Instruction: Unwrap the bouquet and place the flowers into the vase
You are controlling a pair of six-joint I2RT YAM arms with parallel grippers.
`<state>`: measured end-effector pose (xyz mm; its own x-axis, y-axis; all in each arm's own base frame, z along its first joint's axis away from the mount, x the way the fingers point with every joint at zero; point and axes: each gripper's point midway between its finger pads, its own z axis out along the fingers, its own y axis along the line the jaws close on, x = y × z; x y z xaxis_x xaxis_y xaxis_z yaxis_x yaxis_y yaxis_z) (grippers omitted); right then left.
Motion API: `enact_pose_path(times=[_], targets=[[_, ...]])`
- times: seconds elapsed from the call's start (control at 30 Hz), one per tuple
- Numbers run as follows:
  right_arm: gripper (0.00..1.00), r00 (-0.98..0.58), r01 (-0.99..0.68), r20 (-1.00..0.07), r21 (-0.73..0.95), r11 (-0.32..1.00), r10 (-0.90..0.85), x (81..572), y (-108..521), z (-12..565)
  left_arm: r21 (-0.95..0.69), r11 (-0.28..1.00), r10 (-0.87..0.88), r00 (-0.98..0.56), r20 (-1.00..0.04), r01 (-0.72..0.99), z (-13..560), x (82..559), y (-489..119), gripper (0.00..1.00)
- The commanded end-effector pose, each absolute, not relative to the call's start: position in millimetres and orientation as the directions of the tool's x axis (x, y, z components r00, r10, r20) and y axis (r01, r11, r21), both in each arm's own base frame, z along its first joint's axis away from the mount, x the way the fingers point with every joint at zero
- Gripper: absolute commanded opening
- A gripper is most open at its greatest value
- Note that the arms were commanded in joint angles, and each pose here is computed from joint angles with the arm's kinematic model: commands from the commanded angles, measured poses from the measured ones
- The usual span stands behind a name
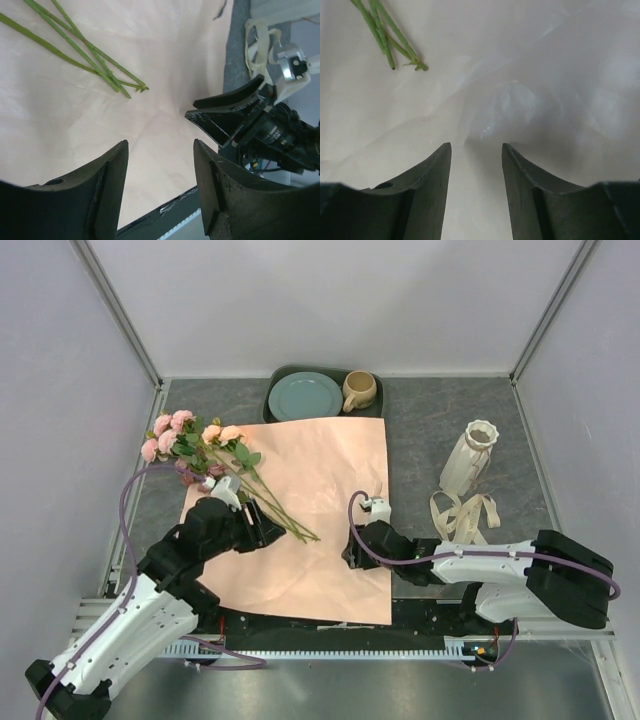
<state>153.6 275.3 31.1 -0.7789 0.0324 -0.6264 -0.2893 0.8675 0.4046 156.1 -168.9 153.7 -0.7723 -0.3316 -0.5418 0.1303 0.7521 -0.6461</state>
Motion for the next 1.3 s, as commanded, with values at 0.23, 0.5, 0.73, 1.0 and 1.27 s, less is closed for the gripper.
enact_pose_path(times=[0.23, 0.5, 0.73, 1.0, 1.27], targets=[[0.56, -0.54, -0.475, -0.834, 0.414, 0.777, 0.115, 288, 370, 189, -0.604, 0.795, -0.481, -0.666, -0.569, -0.058, 191, 231, -154, 0.67], [0.57, -0.454, -0.577, -0.873, 0.439, 0.688, 0.176, 362, 404, 179, -0.703, 0.677, -0.62, -0.684, -0.384, -0.218, 166, 288, -127, 0.56], [0.55, -0.39, -0.675, -0.917, 0.343, 0.653, 0.078, 352, 402, 148, -0.634, 0.724, -0.601, -0.701, -0.384, -0.273, 137, 339, -117, 0.55], [0.58, -0.357, -0.684, -0.934, 0.281, 0.674, 0.027, 362, 405, 145, -0.498, 0.741, -0.651, -0.663, -0.369, -0.45, 96, 380, -91, 0.53], [0.58, -0.335, -0.684, -0.941, 0.27, 0.678, 0.036, 368, 404, 149, -0.429, 0.701, -0.703, -0.653, -0.282, -0.57, 54, 380, -87, 0.5]])
